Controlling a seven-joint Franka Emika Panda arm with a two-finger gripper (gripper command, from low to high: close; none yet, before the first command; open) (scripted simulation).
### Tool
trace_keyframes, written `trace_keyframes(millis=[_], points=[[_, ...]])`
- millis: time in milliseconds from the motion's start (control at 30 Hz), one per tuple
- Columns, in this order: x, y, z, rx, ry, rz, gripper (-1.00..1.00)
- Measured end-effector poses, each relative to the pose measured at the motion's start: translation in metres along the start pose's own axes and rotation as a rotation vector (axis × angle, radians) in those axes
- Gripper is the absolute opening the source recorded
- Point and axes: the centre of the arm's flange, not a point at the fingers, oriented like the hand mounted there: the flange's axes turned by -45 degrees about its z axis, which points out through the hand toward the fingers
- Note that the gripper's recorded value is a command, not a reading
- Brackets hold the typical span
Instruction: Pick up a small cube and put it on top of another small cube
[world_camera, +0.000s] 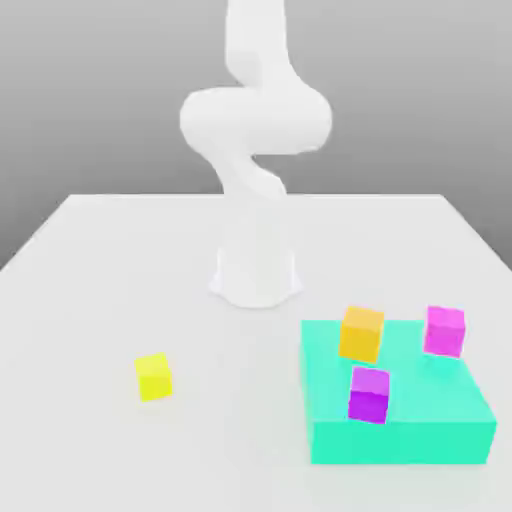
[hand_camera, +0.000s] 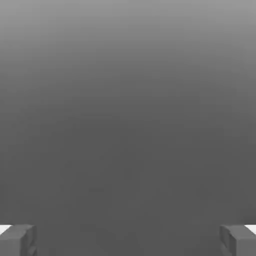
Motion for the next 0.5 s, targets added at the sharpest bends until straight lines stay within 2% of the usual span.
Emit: trace_keyframes(millis=[267, 500], points=[[-0.095, 0.081, 0.177, -0.152, -0.257, 0.390, 0.00], [-0.249, 0.147, 0.272, -0.322, -0.482, 0.779, 0.00]])
